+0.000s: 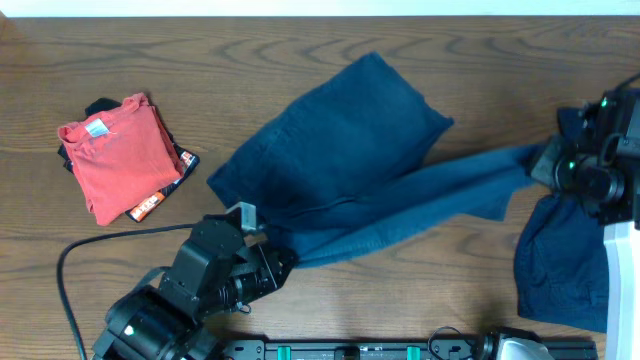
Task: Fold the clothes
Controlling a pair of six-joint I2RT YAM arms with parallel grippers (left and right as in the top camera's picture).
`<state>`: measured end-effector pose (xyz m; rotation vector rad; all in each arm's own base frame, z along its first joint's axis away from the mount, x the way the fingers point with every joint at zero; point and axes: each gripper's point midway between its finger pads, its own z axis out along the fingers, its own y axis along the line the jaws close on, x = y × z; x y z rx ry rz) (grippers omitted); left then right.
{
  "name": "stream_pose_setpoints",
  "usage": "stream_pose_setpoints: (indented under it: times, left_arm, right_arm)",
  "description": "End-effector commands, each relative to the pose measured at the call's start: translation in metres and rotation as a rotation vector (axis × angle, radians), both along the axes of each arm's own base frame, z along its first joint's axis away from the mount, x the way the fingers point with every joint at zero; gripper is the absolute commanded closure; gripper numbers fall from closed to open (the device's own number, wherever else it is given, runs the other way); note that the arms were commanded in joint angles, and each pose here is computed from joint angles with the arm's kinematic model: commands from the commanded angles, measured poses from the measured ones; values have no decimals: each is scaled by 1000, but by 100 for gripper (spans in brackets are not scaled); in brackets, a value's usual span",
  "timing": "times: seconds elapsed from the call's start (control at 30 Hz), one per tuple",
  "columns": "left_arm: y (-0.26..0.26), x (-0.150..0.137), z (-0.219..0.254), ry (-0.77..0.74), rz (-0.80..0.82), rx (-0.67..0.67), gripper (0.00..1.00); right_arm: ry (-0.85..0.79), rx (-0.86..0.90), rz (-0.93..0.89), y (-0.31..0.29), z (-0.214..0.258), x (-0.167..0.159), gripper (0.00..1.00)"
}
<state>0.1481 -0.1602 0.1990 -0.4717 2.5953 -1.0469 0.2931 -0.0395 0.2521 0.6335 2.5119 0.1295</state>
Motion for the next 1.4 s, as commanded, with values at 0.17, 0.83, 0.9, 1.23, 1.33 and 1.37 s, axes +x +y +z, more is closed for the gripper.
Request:
stream_pose_setpoints:
  times: [0.17,0.83,0.9,1.23,1.33,1.37]
  left_arm:
    - [70,60,-9,-115,486,265,94]
    - [140,220,-85,-97,719,373,94]
    - [153,230,-100,-70,749,360,94]
    - [146,277,-112,-125,644,103,13]
    - [144,284,-89,-177,599,8,2]
    - [140,283,-85,-178,575,-21,2]
  right_arm:
    - [-141,-122,313,25,8,70,99]
    - [-304,-123,574,143,-93,220,99]
    - [-316,-115,589,153,-108,230,96]
    - [-258,-31,595,175,-164,238,45]
    - [-239,-5,610,176,-160,231,58]
    - [-225,14,625,179,-162,227,62]
